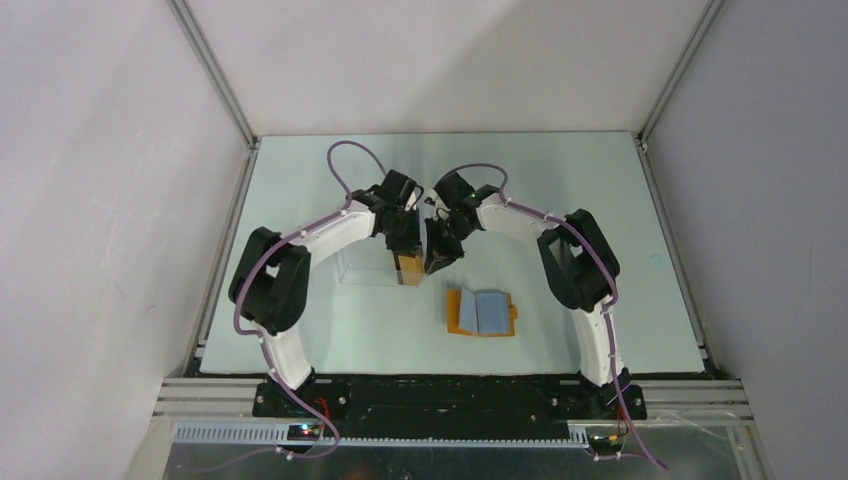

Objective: Put the credit cards into the card holder
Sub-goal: Pick up the credit card from the storage box.

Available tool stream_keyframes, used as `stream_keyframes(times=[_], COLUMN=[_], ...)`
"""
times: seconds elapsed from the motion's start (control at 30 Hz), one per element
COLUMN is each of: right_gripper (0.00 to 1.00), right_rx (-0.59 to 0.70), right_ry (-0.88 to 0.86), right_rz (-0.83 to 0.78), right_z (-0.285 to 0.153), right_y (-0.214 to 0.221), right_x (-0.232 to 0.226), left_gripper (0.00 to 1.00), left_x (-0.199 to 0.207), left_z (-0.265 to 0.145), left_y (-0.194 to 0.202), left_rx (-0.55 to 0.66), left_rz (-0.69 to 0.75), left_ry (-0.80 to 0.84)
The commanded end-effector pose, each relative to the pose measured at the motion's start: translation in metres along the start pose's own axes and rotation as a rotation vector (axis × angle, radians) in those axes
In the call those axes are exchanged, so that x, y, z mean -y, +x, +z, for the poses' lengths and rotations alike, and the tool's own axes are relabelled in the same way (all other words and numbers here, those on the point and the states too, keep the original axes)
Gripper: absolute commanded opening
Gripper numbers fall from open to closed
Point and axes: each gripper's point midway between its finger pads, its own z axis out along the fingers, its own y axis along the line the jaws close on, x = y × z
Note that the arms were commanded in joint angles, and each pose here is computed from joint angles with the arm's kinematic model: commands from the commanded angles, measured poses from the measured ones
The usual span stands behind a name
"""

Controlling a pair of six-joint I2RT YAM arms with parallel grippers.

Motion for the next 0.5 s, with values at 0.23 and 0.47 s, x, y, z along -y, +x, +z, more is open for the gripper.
stream_keyframes(times=[0.23,0.47], right_gripper=[0.00,0.00], right_rx=[0.037,0.035], right_ry=[-0.071,-0.072], right_rz=[-0.051,-0.053], right_z=[-0.0106,-0.0108], right_y=[-0.0142,-0.0147], right_x=[-0.0227,-0.0230], left_gripper=[0.35,0.43], left_x=[-0.0164,-0.0142], left_z=[0.0136,0.0088], left_y=[0.0124,0.0097], left_rx=[-0.037,-0.023], left_rz=[-0.001,0.003], left_ry=[-0.063,-0.055])
